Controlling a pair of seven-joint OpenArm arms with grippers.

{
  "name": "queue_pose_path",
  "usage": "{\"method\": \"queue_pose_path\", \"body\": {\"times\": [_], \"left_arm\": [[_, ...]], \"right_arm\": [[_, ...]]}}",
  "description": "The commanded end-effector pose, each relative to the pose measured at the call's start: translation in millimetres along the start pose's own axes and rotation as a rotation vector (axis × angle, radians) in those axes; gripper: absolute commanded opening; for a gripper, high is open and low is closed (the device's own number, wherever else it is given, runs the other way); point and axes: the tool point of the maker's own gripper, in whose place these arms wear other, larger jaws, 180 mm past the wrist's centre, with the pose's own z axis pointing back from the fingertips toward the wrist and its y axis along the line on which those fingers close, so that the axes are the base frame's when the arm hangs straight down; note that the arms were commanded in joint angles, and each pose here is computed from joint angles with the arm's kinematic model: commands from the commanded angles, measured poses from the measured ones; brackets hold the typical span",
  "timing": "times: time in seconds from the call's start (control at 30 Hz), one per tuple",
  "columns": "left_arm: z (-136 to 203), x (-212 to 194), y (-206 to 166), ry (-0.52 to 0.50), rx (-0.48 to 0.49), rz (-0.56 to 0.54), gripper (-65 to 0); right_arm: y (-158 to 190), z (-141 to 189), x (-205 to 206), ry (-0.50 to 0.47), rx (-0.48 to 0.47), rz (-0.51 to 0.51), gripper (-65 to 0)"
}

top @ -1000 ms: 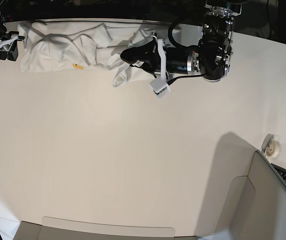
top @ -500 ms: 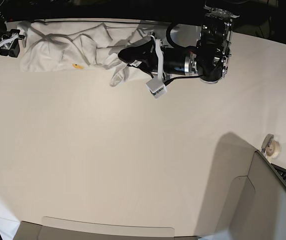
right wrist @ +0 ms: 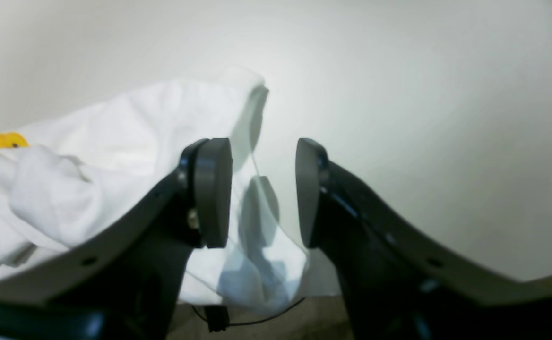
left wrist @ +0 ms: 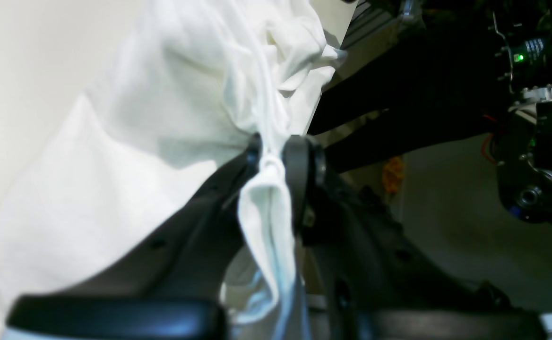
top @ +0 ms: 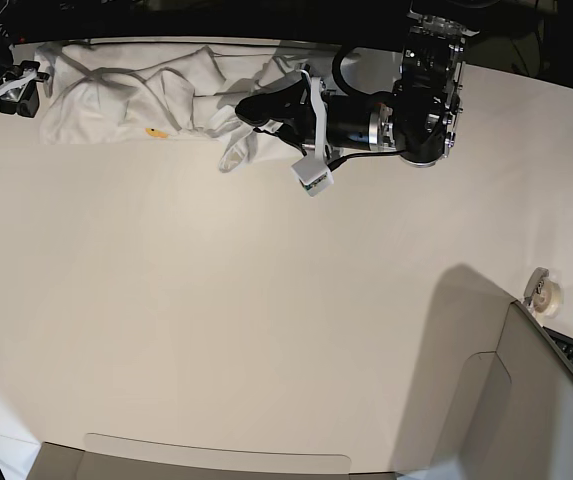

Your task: Layout the t-shirt on the table in an organized manner, then fold the t-shirt properly

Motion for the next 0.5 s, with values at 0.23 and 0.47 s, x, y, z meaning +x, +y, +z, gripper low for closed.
{"method": "queue_pose_path", "body": {"times": [0.23,0.47], "left_arm": [[2.2,3.6,-8.0,-0.026,-0.025,-0.007,-44.7],[2.9,5.2,-7.8,-0.027,-0.024,-0.013,-44.6]], "right_arm": [[-1.2,3.6,11.4,-0.037,-0.001,0.02,-42.3],[-2.2,0.9,10.8,-0.036,0.002,0.007,-42.1]]}}
